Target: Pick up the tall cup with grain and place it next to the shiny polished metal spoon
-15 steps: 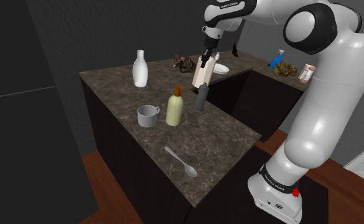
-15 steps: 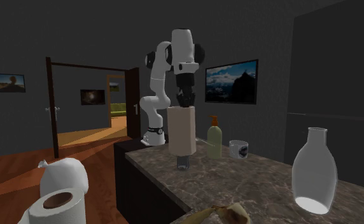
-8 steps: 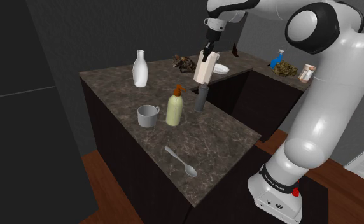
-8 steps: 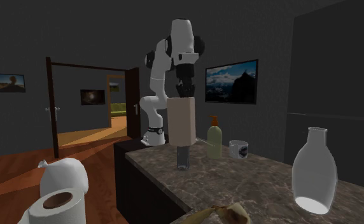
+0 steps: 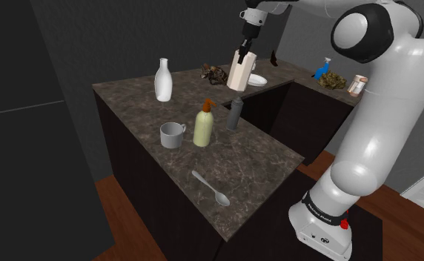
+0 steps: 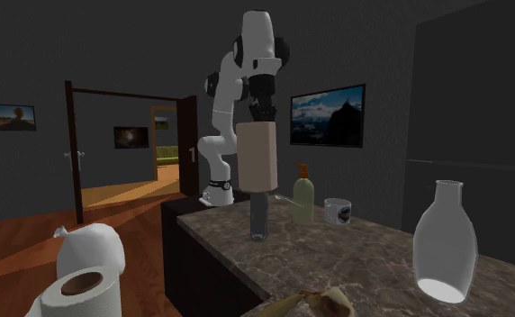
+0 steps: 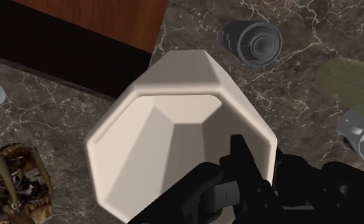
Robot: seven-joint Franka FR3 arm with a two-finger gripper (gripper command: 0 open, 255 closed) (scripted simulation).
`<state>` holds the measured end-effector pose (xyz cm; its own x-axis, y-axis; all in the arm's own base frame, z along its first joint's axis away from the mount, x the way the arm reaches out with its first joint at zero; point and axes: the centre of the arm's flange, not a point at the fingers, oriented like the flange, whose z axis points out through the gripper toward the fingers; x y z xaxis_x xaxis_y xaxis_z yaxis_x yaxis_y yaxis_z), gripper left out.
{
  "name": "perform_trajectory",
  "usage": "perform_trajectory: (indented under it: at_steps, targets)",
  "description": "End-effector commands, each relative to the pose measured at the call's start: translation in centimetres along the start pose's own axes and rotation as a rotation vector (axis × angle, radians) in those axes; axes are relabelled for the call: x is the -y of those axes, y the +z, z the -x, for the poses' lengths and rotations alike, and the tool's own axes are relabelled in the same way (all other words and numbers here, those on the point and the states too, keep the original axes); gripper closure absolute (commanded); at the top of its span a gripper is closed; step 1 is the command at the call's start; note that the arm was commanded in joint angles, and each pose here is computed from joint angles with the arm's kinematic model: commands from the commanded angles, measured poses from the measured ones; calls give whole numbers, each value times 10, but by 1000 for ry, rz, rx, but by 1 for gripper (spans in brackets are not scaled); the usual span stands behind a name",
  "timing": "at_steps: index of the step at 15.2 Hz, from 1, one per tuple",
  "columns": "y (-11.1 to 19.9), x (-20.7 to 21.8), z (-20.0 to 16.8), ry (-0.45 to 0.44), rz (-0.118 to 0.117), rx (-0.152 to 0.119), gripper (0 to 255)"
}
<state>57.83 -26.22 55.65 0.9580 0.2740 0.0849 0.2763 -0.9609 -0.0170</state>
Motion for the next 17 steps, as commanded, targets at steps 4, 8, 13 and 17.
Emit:
perform_trajectory:
  at_steps: [4, 8, 13, 17]
  targets:
    - [-27, 1, -2, 0, 0, 0, 255]
    - [-49, 1, -4, 0, 0, 0, 255]
    - [-52, 47, 23, 0, 0, 0, 255]
    - [-54, 92, 49, 0, 0, 0, 255]
